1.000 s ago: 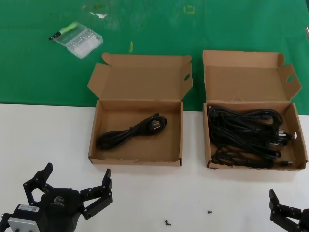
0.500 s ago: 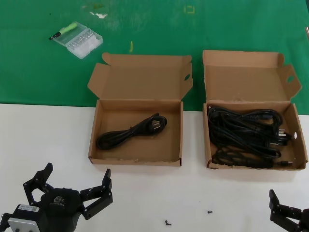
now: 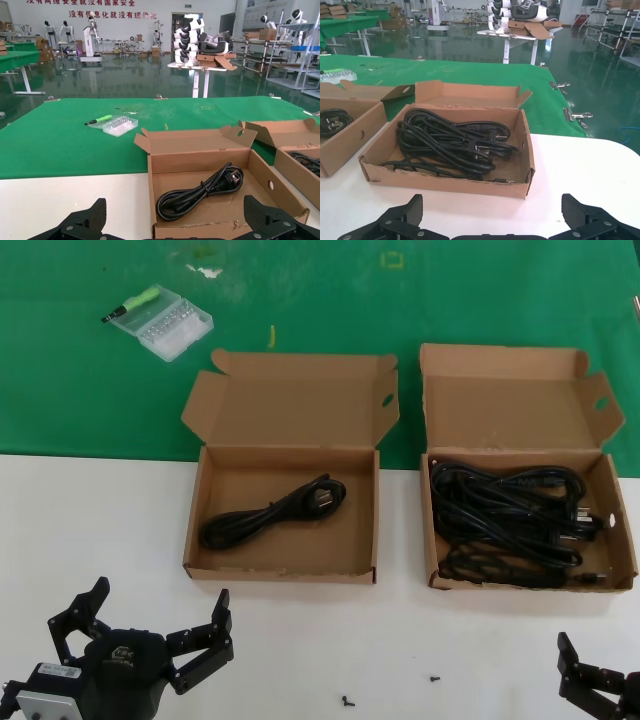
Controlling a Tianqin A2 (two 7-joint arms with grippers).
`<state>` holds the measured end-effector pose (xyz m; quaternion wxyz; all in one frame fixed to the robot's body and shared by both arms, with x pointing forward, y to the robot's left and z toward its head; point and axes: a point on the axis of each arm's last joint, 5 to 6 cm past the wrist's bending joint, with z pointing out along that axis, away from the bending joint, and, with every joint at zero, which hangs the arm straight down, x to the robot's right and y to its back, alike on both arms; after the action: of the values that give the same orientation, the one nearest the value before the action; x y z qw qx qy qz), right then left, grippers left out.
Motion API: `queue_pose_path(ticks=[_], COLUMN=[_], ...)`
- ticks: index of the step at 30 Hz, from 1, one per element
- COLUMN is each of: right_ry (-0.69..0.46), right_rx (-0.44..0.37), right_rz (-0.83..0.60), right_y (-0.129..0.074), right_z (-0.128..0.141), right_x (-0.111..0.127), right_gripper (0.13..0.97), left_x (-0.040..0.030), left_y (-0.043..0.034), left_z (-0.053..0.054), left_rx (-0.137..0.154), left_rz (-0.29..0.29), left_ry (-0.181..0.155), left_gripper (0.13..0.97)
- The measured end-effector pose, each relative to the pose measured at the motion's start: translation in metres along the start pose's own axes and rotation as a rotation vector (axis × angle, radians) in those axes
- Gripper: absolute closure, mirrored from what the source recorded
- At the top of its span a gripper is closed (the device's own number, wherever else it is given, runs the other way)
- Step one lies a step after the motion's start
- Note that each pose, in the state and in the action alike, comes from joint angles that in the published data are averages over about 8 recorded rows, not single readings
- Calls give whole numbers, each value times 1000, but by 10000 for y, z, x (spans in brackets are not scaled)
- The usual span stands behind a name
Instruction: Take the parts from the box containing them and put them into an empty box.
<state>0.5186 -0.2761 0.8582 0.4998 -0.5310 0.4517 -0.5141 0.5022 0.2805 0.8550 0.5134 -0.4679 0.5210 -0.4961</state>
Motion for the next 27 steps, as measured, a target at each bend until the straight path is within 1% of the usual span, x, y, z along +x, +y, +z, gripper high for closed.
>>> queue_pose_path(ticks=[27], right_ry=[0], right_rx=[0], right_rz=[0], right_y=[0], right_z=[0], right_x=[0], right_gripper=[130], left_x=[0], left_y=[0], left_z=[0], left_rx=[0], left_rz=[0], left_ry=[0], left_gripper=[132])
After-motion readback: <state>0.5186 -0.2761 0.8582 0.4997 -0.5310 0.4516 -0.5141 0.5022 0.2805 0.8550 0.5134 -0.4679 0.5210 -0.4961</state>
